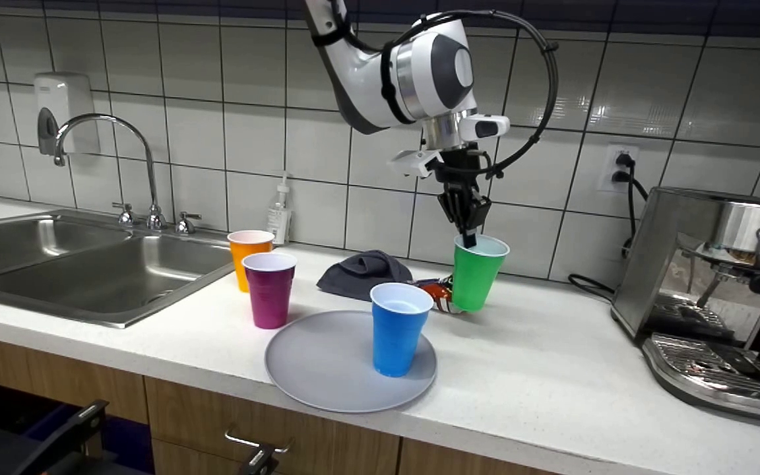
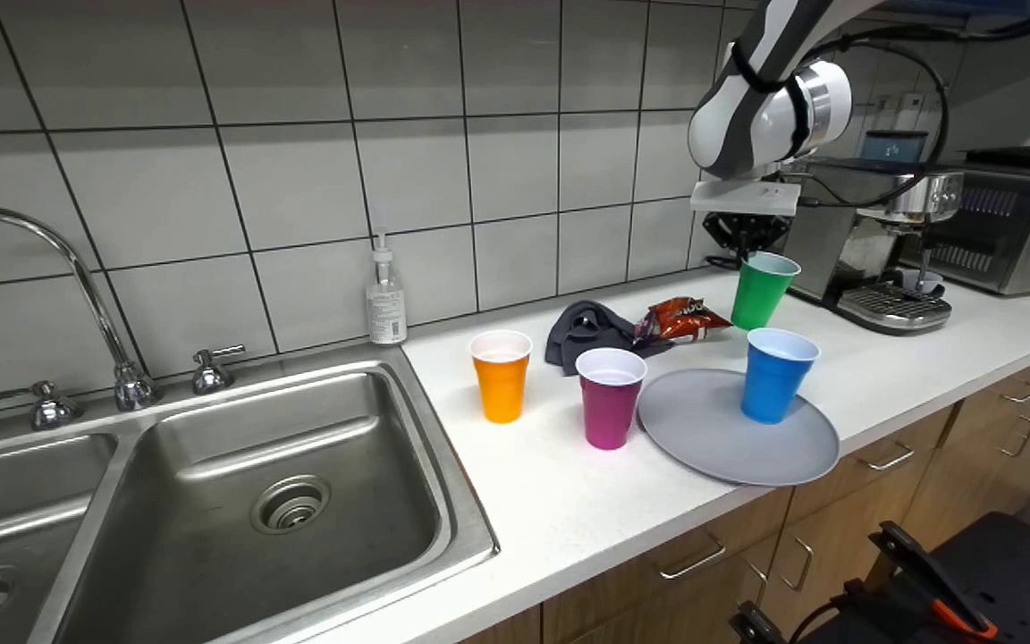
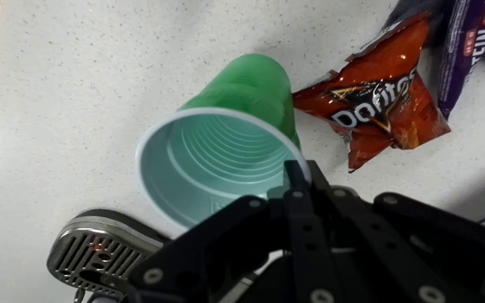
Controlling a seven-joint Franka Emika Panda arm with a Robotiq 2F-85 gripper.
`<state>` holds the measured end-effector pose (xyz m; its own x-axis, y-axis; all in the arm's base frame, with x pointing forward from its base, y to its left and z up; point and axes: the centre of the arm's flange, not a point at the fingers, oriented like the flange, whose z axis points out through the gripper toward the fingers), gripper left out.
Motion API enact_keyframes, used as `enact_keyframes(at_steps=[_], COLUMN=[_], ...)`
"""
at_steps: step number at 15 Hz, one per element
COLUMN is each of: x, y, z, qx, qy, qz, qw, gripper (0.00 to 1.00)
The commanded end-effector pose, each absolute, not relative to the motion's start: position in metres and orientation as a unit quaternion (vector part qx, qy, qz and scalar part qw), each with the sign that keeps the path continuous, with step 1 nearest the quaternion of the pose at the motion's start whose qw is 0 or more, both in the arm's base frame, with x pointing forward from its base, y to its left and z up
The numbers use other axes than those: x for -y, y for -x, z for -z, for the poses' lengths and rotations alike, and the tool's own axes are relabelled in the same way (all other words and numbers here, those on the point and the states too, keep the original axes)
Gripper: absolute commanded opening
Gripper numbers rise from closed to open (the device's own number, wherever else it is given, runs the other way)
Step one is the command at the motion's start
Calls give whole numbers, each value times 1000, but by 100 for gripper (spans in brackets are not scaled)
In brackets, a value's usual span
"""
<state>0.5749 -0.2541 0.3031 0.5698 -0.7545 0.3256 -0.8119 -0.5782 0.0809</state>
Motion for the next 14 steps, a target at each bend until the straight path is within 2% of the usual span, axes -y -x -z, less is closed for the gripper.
enact_keyframes(at_steps=[1,14], x=[225,135], y=[-564,-563], z=[-312,-303], qx=[416,330], qy=[-893,-929], qz=[-134,-127], qw=[109,112], gripper=[1,1])
